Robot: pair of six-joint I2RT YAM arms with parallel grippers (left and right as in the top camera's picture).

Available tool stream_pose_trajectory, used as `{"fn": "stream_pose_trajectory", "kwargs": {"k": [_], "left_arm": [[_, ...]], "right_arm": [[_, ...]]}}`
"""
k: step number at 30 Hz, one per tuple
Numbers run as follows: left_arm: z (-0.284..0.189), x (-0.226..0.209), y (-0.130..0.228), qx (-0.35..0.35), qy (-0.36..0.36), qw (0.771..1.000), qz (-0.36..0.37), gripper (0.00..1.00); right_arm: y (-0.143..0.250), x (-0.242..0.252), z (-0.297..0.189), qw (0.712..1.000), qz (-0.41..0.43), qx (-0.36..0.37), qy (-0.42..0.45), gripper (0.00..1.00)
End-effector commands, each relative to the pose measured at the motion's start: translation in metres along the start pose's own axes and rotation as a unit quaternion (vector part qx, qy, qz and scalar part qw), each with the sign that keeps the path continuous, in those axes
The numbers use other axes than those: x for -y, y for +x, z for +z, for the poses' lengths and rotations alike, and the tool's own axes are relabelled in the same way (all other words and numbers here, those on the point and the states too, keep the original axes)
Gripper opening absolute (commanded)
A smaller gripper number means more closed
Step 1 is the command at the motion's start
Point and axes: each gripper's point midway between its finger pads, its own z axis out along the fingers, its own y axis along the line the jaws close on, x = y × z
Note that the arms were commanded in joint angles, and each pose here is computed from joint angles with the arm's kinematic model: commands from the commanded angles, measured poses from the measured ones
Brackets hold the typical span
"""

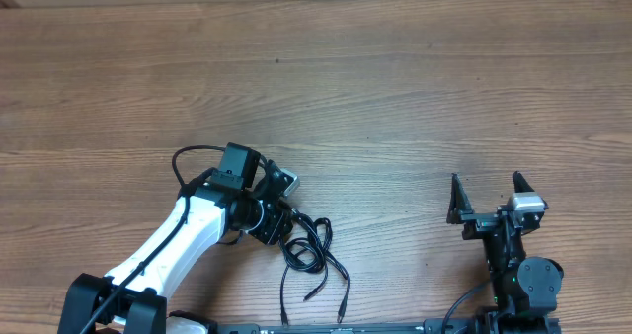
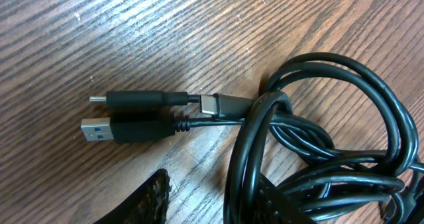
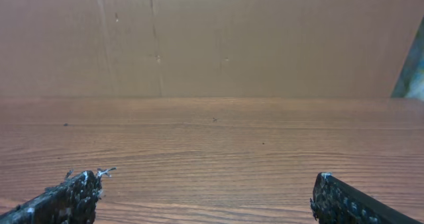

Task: Untangle cables
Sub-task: 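Close the left gripper on the black cable loops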

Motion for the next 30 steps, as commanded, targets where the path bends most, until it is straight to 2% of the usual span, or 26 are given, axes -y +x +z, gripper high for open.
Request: {"fn": "stream_pose_trajectory", "kwargs": {"k": [1, 10, 20, 30], "left_arm": [[0.0010, 0.0019, -0.0029, 0.002, 0.003, 1.000, -0.001, 0.40], [0.0010, 0.0032, -0.0032, 0.002, 0.006, 1.000, -0.005, 0.41], [0.0010, -0.0006, -0.0028, 0.001, -0.004, 1.000, -0.004, 0.51], [0.0041, -0.0044, -0.0003, 0.002, -0.013, 1.000, -0.003, 0.52]], "right_arm": [[0.0024, 0.0026, 0.0001, 1.000, 0.000, 0.000, 0.006, 1.00], [0.0024, 0.0026, 0.0001, 1.000, 0.000, 0.000, 0.006, 1.00], [0.0024, 0.0026, 0.0001, 1.000, 0.000, 0.000, 0.006, 1.00], [0.0024, 0.0026, 0.0001, 1.000, 0.000, 0.000, 0.006, 1.00]]}}
